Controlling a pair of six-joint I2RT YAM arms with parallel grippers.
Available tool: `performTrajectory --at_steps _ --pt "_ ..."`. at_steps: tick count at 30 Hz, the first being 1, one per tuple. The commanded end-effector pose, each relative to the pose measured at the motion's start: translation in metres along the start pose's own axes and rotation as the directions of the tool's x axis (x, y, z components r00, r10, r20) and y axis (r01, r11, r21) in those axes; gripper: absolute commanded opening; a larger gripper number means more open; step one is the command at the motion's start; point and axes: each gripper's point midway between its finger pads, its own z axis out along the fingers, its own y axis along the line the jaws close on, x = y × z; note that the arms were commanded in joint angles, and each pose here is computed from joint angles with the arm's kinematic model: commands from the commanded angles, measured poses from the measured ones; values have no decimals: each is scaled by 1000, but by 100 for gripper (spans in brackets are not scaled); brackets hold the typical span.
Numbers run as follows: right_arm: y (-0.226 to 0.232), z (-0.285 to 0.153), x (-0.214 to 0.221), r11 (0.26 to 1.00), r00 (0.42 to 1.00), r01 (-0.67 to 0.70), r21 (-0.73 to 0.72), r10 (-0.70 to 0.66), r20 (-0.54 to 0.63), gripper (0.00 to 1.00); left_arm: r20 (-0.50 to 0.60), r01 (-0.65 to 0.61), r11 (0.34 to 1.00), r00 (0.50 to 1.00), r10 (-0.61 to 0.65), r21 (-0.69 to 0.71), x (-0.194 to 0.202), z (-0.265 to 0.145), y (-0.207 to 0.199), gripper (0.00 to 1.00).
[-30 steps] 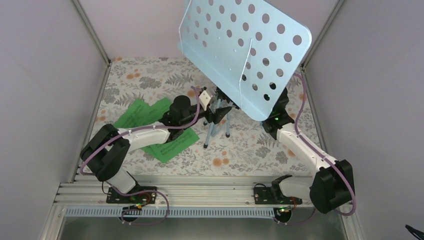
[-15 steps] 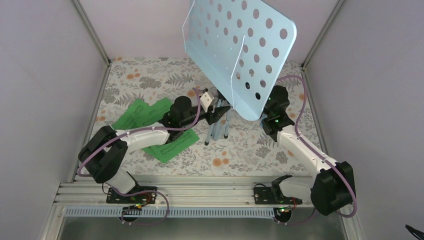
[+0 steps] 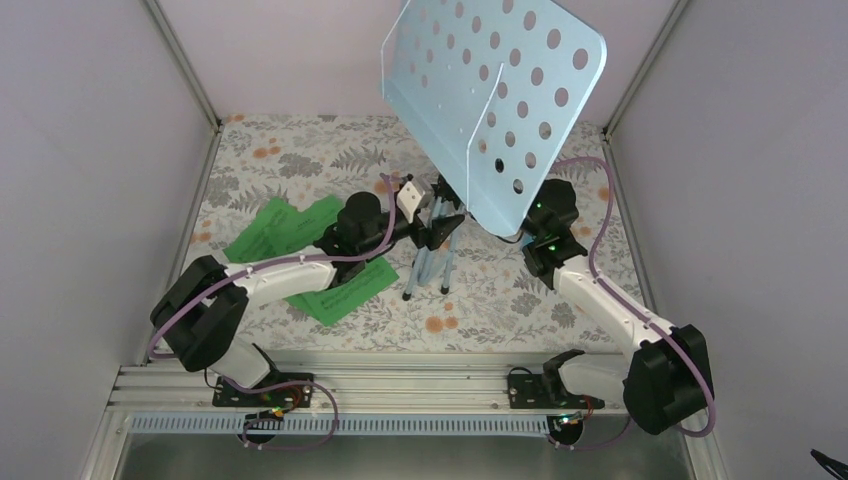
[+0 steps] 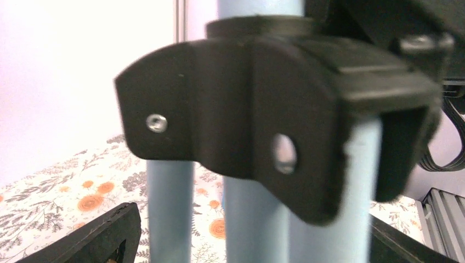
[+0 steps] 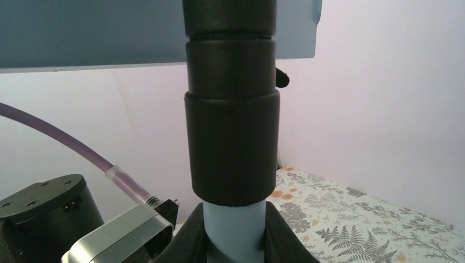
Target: Pack up the instrument practice props
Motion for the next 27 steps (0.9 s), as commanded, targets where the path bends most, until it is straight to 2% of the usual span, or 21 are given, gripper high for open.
performTrajectory --at_steps 1,5,8,18,21,23,24,27 --pt "36 -14 -77 995 960 90 -40 -76 269 4 22 4 1000 1000 -4 31 -4 5 -10 89" --pt "33 -16 -82 996 953 89 -11 -82 293 4 8 -4 1000 1000 4 16 1 7 -8 91" --pt "33 -15 -83 996 952 92 -9 -85 294 4 -24 -7 1000 1000 8 18 10 11 -9 88" --pt "31 -19 -82 996 949 88 7 -86 304 4 -41 -4 1000 999 4 -7 16 12 -8 51" --pt "29 -19 -81 996 949 90 14 -90 304 4 -40 -2 1000 999 1 -10 15 11 -8 46" --pt "29 -19 -82 996 947 92 16 -92 307 4 -39 0 1000 999 -1 -8 14 10 -9 46" --pt "30 -19 -82 996 947 93 14 -93 308 4 -40 2 1000 999 -2 -4 14 9 -10 50" --pt "32 -20 -82 995 947 96 5 -93 308 4 -39 7 1000 999 -7 13 13 6 -14 72"
